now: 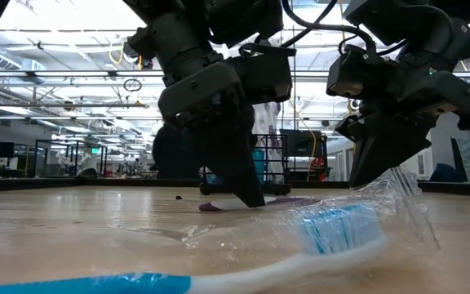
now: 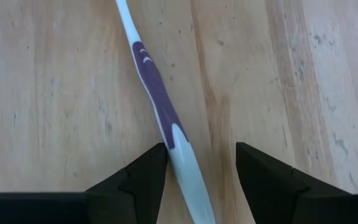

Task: Pick & Place toothbrushing station
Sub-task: Put the purple toothbrush into the black organizer

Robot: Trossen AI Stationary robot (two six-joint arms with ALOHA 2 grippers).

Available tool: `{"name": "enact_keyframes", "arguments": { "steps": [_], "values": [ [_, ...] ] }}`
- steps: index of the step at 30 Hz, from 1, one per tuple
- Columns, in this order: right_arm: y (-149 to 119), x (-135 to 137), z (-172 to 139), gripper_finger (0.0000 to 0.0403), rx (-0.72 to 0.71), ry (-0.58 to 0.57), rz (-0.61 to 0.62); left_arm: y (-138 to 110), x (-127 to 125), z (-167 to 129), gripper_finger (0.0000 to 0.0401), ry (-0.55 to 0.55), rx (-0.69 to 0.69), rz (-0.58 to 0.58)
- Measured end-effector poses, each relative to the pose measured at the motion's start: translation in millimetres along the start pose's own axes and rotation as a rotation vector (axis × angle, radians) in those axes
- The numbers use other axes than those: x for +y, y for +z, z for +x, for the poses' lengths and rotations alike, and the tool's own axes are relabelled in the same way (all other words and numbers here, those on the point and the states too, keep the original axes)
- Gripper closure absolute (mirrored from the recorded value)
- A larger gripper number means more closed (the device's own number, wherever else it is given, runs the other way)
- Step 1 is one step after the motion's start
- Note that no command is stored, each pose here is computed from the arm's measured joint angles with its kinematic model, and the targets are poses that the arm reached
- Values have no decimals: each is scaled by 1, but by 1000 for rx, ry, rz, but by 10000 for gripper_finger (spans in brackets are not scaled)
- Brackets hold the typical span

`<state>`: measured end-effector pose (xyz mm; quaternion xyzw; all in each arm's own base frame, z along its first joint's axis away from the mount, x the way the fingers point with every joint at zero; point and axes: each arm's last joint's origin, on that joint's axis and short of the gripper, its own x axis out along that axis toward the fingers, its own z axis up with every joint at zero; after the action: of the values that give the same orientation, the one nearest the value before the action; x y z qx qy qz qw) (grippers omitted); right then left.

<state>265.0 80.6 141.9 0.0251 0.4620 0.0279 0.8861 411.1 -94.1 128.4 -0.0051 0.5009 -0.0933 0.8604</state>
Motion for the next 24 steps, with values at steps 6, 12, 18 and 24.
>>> {"name": "enact_keyframes", "arguments": {
  "steps": [6, 12, 18, 24],
  "values": [
    [0, 0, 0, 403, -2, 0, -6, 0, 0, 0, 205, 0, -6, -29],
    [0, 0, 0, 403, -4, 1, -13, 0, 1, 0, 272, 9, -6, -38],
    [0, 1, 0, 403, 0, 19, -21, 0, 2, 1, 378, 38, -10, -40],
    [1, 0, 0, 403, -9, -2, -20, -1, 2, 1, 382, 30, 2, -38]
  ]
}}
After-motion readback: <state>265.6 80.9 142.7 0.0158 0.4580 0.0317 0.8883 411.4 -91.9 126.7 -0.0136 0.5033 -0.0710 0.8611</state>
